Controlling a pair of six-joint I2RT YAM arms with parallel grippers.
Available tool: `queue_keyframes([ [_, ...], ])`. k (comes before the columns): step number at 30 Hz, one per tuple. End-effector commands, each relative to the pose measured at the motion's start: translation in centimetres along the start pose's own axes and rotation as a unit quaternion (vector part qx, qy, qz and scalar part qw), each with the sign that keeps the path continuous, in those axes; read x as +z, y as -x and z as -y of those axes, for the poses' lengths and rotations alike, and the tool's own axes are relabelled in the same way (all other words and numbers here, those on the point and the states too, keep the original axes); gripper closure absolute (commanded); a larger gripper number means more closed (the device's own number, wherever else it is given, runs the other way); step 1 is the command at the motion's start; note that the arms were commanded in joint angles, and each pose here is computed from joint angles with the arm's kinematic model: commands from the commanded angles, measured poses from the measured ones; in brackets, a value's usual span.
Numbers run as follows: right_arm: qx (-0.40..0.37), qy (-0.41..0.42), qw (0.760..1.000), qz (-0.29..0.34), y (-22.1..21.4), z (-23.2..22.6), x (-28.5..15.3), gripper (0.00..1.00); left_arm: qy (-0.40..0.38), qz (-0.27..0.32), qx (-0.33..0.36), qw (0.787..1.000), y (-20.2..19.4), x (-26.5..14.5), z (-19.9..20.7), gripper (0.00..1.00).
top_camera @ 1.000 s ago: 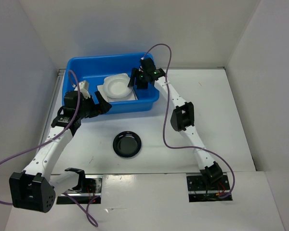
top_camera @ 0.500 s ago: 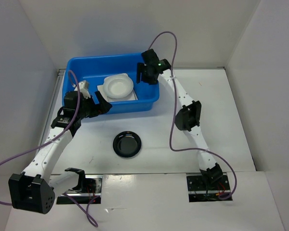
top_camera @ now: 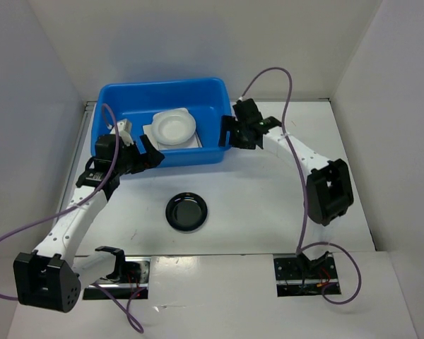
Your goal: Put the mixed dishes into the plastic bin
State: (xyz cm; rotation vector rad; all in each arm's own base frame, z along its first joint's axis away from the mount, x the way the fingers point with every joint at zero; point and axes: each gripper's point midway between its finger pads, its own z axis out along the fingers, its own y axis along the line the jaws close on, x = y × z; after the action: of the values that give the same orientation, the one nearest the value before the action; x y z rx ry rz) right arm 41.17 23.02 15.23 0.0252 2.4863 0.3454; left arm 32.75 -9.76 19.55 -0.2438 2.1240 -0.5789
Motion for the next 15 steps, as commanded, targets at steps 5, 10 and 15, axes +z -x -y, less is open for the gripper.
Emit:
queue_keyframes([
  [5, 0.022, 0.188, 0.982, 0.004, -5.0, -5.7, -4.3, 0.14, 0.004, 0.032, 0.013, 0.999, 1.1, -1.0, -0.1, 0.0],
  [10, -0.013, 0.198, 0.979, -0.038, -10.7, -5.6, -6.5, 0.18, -0.007, 0.049, 0.005, 0.999, 2.1, -2.7, 0.8, 0.0],
  [15, -0.025, 0.207, 0.976, -0.068, -13.7, -4.3, -7.2, 0.22, 0.006, 0.051, 0.004, 0.999, 2.1, -2.9, 0.4, 0.0],
])
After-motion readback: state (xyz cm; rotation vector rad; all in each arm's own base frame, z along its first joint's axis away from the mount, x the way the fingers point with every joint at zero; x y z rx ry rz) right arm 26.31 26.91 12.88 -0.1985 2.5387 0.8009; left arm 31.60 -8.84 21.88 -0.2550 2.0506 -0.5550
